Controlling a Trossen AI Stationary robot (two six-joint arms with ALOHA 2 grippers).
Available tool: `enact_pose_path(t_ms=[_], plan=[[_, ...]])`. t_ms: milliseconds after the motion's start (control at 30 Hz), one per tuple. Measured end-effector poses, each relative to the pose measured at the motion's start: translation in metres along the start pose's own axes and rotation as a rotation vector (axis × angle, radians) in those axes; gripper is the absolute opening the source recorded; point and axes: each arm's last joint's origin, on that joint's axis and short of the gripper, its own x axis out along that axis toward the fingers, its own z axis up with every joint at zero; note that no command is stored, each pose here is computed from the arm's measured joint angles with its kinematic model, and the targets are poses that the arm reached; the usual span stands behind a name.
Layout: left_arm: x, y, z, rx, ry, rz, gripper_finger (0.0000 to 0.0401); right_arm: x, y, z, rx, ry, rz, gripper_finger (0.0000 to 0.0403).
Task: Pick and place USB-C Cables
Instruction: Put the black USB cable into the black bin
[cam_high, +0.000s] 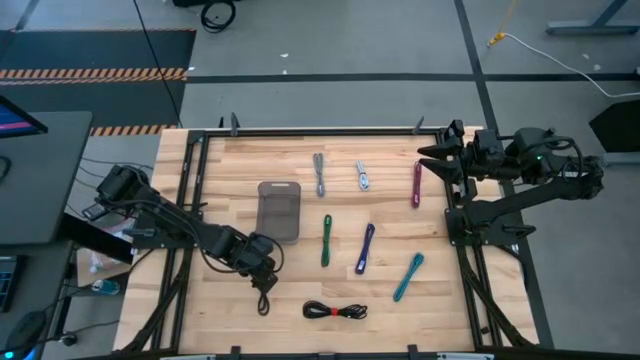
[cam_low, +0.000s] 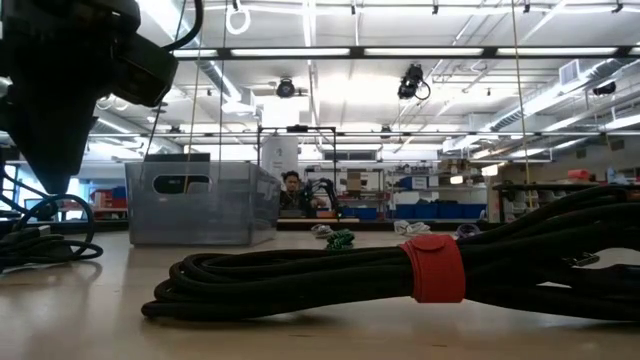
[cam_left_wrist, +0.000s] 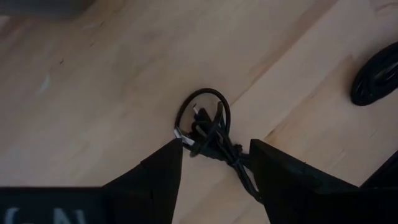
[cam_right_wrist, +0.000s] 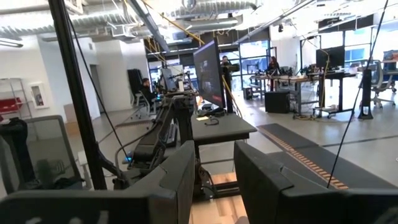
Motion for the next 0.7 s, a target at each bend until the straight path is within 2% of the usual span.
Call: enact_pose_path(t_ms=[233, 533, 700], plan=[[0.009, 0.001, 0.000, 0.054, 0.018, 0.035, 0.0186, 0.000, 0.000, 0.001, 0.001, -0.007, 0.001, 0.0119], [0.023, 0.001, -0.001, 0.059, 0.034, 0.078, 0.0187, 0.000, 0.000, 0.003, 0.005, -0.027, 0.002, 0.0119], [0.023, 0.000, 0.000, 0.044, 0.046, 0.062, 0.0165, 0.000, 0.000, 0.003, 0.005, -0.030, 0.002, 0.0119]])
